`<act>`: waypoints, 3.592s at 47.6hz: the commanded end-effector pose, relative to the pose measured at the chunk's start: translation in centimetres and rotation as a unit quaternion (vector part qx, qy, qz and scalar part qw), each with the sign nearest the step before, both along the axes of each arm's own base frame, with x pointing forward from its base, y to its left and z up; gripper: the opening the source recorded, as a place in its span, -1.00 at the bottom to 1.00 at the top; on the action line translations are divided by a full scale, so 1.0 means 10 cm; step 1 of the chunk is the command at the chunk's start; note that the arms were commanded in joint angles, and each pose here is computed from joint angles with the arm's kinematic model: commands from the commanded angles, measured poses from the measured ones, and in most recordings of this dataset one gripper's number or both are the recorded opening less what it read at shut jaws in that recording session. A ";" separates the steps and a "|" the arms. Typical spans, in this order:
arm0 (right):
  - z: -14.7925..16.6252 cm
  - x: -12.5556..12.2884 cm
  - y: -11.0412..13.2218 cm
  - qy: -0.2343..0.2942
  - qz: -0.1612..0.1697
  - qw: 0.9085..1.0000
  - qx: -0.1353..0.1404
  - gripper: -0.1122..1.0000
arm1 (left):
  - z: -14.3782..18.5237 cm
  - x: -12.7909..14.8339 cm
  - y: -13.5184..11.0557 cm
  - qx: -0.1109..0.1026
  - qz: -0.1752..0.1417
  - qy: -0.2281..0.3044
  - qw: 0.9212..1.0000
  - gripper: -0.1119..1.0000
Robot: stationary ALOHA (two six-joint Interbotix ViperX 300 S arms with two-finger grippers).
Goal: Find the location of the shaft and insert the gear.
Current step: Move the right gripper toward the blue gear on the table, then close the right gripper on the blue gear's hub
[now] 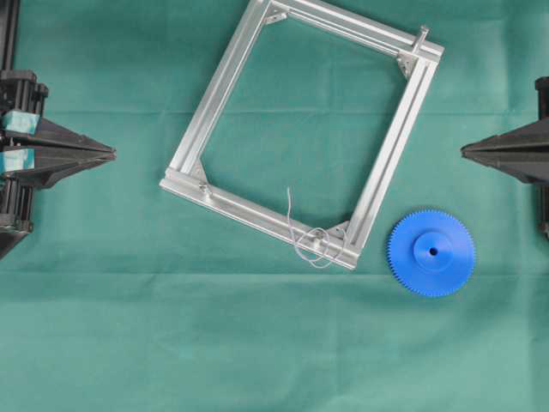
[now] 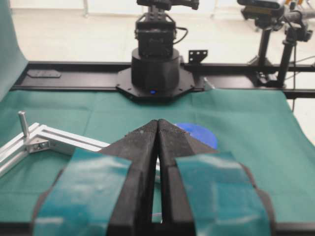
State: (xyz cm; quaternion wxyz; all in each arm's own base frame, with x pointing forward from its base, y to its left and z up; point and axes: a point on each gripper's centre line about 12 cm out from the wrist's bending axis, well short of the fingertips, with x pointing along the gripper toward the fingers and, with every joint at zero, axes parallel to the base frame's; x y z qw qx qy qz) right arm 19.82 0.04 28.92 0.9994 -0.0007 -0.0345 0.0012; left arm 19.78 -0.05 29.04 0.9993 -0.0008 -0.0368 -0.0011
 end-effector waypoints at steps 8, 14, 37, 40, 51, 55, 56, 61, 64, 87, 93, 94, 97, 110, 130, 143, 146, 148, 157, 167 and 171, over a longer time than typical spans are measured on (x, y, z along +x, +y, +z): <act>0.06 0.06 0.01 0.061 0.001 0.998 0.004 -0.79 | 0.07 0.05 0.01 -0.005 0.003 0.020 1.000 -0.77; 0.05 0.06 0.07 0.109 0.016 0.994 0.009 -0.78 | 0.07 0.04 0.01 -0.005 0.003 0.021 1.000 -0.77; 0.03 0.04 0.20 0.195 0.042 0.979 0.040 0.39 | 0.01 0.05 0.01 -0.007 0.003 0.044 0.999 -0.77; 0.01 0.04 0.20 0.205 0.040 0.977 0.044 0.69 | 0.01 0.05 0.01 -0.008 0.003 0.043 0.999 -0.77; 0.03 0.09 0.20 0.217 0.039 0.974 0.045 0.88 | 0.01 0.05 0.01 -0.007 0.003 0.044 0.999 -0.77; 0.02 0.10 0.20 0.227 0.039 0.972 0.045 0.88 | 0.01 0.05 0.01 -0.006 0.003 0.044 0.999 -0.77; 0.02 0.10 0.21 0.230 0.038 0.971 0.045 0.88 | 0.01 0.05 0.01 -0.007 0.003 0.044 0.999 -0.77; -0.02 0.11 0.21 0.252 0.035 0.966 0.055 0.88 | 0.01 0.05 0.02 -0.007 0.004 0.044 0.999 -0.77; -0.04 0.12 0.21 0.265 0.032 0.961 0.067 0.88 | 0.00 0.05 0.01 -0.006 0.003 0.046 0.999 -0.77; -0.45 0.39 0.51 0.413 0.039 0.903 0.113 0.87 | 0.00 0.05 0.01 -0.008 0.003 0.048 0.999 -0.77; -0.53 0.46 0.58 0.456 0.030 0.881 0.122 0.87 | -0.01 0.05 0.01 -0.009 0.003 0.050 0.999 -0.77; -0.54 0.48 0.59 0.462 0.028 0.878 0.122 0.87 | -0.01 0.05 0.01 -0.008 0.003 0.049 0.999 -0.77; -0.59 0.51 0.62 0.484 0.023 0.866 0.122 0.87 | -0.01 0.05 0.01 -0.008 0.003 0.050 0.999 -0.77; -0.75 0.63 0.66 0.547 0.002 0.830 0.113 0.87 | -0.02 0.05 0.01 -0.009 0.003 0.051 0.999 -0.77; -1.12 0.50 0.62 0.589 -0.037 0.797 0.128 0.87 | -0.03 0.05 0.01 -0.010 0.003 0.052 0.999 -0.77; -1.32 0.43 0.61 0.577 -0.044 0.802 0.151 0.87 | -0.03 0.05 0.01 -0.009 0.003 0.052 0.999 -0.77; -1.36 0.42 0.61 0.577 -0.043 0.802 0.151 0.87 | -0.03 0.05 0.01 -0.009 0.003 0.052 0.999 -0.77; -1.39 0.42 0.61 0.578 -0.044 0.801 0.151 0.87 | -0.03 0.05 0.01 -0.009 0.003 0.052 0.999 -0.77; -1.53 0.45 0.62 0.594 -0.050 0.790 0.147 0.87 | -0.03 0.05 0.01 -0.009 0.003 0.052 0.999 -0.77; -1.64 0.49 0.63 0.604 -0.053 0.782 0.143 0.87 | -0.03 0.05 0.01 -0.010 0.004 0.052 0.999 -0.77; -1.65 0.50 0.63 0.601 -0.052 0.784 0.144 0.87 | -0.03 0.05 0.01 -0.009 0.003 0.052 0.999 -0.77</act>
